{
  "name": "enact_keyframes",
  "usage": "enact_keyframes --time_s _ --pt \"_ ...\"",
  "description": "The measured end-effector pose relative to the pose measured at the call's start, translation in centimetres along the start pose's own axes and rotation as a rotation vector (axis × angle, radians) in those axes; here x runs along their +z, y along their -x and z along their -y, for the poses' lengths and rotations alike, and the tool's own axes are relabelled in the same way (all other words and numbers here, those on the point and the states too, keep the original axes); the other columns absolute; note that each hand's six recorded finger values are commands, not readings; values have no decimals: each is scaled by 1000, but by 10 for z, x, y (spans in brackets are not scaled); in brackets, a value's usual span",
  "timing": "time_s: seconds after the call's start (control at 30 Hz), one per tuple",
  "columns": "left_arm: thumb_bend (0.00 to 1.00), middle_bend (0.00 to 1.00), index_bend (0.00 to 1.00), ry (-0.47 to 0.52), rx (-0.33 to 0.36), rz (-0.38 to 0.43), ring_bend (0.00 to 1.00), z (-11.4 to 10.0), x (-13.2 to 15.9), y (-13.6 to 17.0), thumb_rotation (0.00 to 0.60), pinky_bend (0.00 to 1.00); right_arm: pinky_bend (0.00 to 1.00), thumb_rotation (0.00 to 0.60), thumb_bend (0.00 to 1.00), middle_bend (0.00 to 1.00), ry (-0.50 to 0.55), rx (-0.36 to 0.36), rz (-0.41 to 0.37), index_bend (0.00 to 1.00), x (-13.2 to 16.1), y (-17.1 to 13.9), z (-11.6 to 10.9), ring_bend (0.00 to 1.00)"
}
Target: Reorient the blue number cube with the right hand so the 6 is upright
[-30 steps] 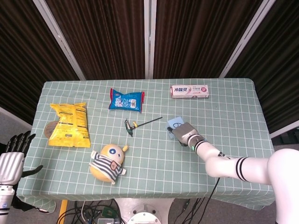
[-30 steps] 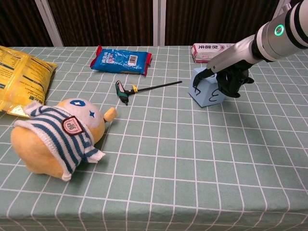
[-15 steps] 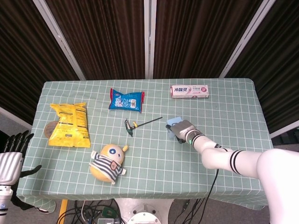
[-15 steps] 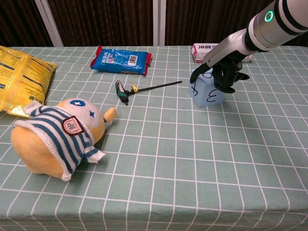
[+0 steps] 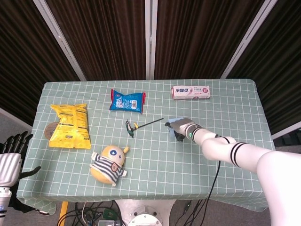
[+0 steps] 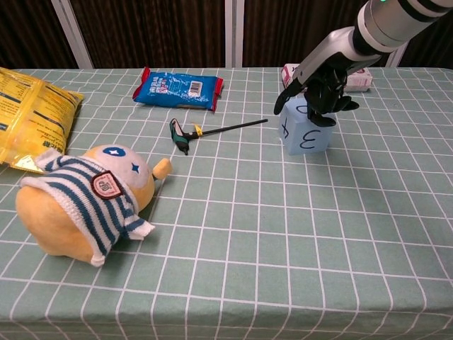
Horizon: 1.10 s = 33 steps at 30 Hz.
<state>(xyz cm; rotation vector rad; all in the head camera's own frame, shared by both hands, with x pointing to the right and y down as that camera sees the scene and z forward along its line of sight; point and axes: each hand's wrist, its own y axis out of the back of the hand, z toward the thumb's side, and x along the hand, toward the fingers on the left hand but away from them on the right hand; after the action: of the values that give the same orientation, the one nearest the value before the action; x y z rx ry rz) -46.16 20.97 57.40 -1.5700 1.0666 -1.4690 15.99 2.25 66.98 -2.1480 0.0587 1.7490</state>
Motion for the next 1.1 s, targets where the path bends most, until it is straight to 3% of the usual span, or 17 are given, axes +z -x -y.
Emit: enact_keyframes --time_s 0.77,0.97,1.1 --pt "0 0 69 -7 -2 3 0 0 2 -1 600 42 719 600 1000 960 93 14 15 23 -26 2 -8 834" --pt "0 0 69 -5 -2 2 0 1 3 -1 600 42 719 600 1000 960 106 -36 -20 0 -24 -8 -11 834" --pt "0 0 69 -5 -6 5 0 1 5 -1 600 42 719 600 1000 960 86 -106 -61 0 -27 -28 -4 835"
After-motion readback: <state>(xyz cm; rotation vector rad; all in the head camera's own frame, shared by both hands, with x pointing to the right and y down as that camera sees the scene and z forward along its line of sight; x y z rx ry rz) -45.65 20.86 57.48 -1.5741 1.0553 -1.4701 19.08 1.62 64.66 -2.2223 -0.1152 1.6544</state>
